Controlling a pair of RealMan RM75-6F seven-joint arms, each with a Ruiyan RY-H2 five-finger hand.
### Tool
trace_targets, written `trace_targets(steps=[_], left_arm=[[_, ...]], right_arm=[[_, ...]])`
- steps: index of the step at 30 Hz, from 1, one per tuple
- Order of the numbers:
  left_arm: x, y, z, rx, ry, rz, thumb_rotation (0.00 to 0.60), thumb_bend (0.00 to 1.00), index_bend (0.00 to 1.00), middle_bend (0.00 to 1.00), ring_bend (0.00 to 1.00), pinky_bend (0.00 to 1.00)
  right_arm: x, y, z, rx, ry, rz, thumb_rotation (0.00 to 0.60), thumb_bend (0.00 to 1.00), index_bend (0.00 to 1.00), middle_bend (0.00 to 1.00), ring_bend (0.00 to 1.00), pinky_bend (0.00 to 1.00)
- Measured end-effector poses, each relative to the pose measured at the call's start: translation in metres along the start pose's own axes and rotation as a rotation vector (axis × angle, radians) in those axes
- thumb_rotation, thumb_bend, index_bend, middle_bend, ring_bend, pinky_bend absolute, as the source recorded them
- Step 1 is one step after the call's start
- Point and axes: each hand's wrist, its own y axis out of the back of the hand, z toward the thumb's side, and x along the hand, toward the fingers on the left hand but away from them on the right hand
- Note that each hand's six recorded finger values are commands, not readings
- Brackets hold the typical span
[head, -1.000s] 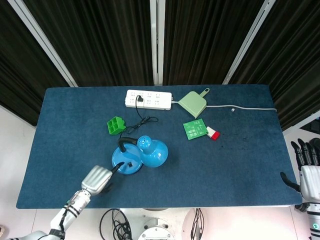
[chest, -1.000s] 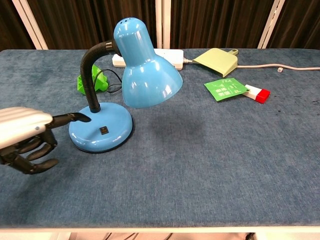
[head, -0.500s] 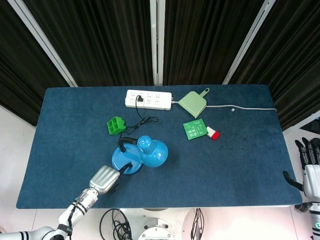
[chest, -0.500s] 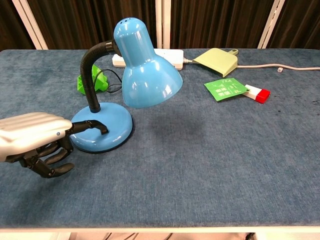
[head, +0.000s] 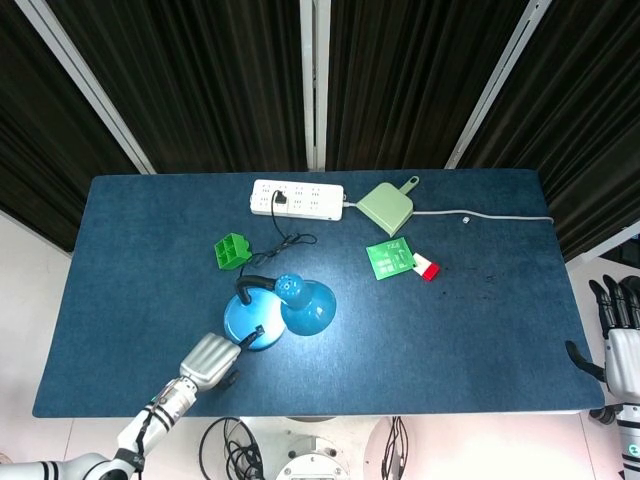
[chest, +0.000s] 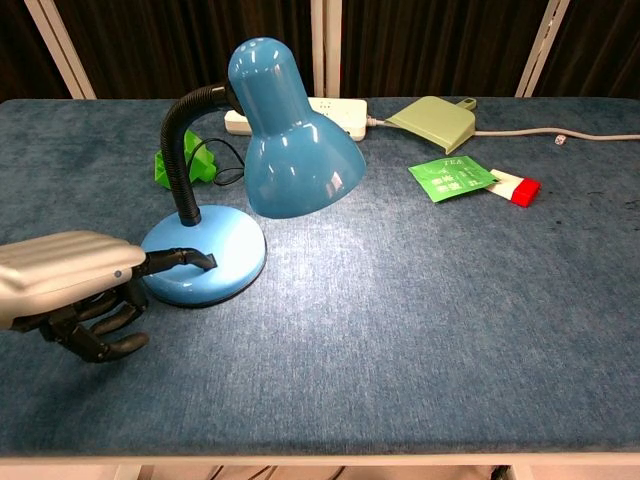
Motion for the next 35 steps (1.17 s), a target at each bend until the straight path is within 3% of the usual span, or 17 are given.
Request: trace_targets(steps=[5,8,10,13,14,16,19,21,24,26,31,35], left_arm=[[-0.003,0.01,-0.002,-0.027,0.007,0.061,0.6,0.41,0.1,0.8,0.8,0.86],[-0.009,0.019,-0.007,-0.046,0.019,0.116,0.6,0.41,0.1,0.79,0.79,0.84],[-0.017,0.023,-0.015,-0.047,0.033,0.133,0.6,0.4,0.15,0.78,0.78,0.82],[-0.03,0.025,-0.032,-0.024,0.08,0.129,0.6,0.38,0.36,0.73,0.73,0.77],[-0.036,0.027,-0.038,-0.019,0.101,0.129,0.6,0.37,0.44,0.71,0.7,0.74],[-0.047,0.029,-0.052,-0.02,0.156,0.112,0.6,0.32,0.51,0.64,0.59,0.66],[-0.067,0.033,-0.074,-0.046,0.262,0.059,0.6,0.27,0.47,0.49,0.41,0.5],[-0.084,0.039,-0.091,-0.066,0.348,0.043,0.6,0.22,0.38,0.38,0.29,0.37],[-0.112,0.053,-0.116,-0.081,0.487,0.08,0.6,0.13,0.2,0.17,0.09,0.18],[-0.126,0.064,-0.129,-0.071,0.555,0.149,0.6,0.08,0.1,0.04,0.0,0.06],[-0.149,0.09,-0.148,0.0,0.59,0.374,0.6,0.03,0.07,0.0,0.0,0.0],[-0.158,0.093,-0.154,0.029,0.533,0.473,0.6,0.03,0.06,0.0,0.0,0.0]], right_arm=[[0.0,0.0,-0.001,-0.002,-0.002,-0.002,0.6,0.18,0.0,0.0,0.0,0.0],[0.0,0.001,-0.002,-0.002,-0.003,-0.004,0.6,0.18,0.0,0.0,0.0,0.0],[0.0,0.001,-0.003,-0.003,-0.004,-0.004,0.6,0.18,0.0,0.0,0.0,0.0],[0.0,0.002,-0.003,-0.008,-0.005,-0.006,0.6,0.18,0.0,0.0,0.0,0.0],[0.0,0.002,-0.003,-0.009,-0.005,-0.008,0.6,0.18,0.0,0.0,0.0,0.0],[0.0,0.003,-0.002,-0.01,-0.003,-0.015,0.6,0.18,0.0,0.0,0.0,0.0],[0.0,0.005,0.0,-0.013,0.002,-0.021,0.6,0.18,0.0,0.0,0.0,0.0],[0.0,0.005,0.001,-0.011,0.006,-0.021,0.6,0.18,0.0,0.0,0.0,0.0],[0.0,0.004,0.003,-0.002,0.01,-0.014,0.6,0.18,0.0,0.0,0.0,0.0],[-0.001,0.003,0.004,0.003,0.013,-0.008,0.6,0.18,0.0,0.0,0.0,0.0],[-0.001,-0.001,0.007,0.006,0.023,0.002,0.6,0.18,0.0,0.0,0.0,0.0],[-0.001,-0.003,0.007,0.009,0.023,0.003,0.6,0.18,0.0,0.0,0.0,0.0]])
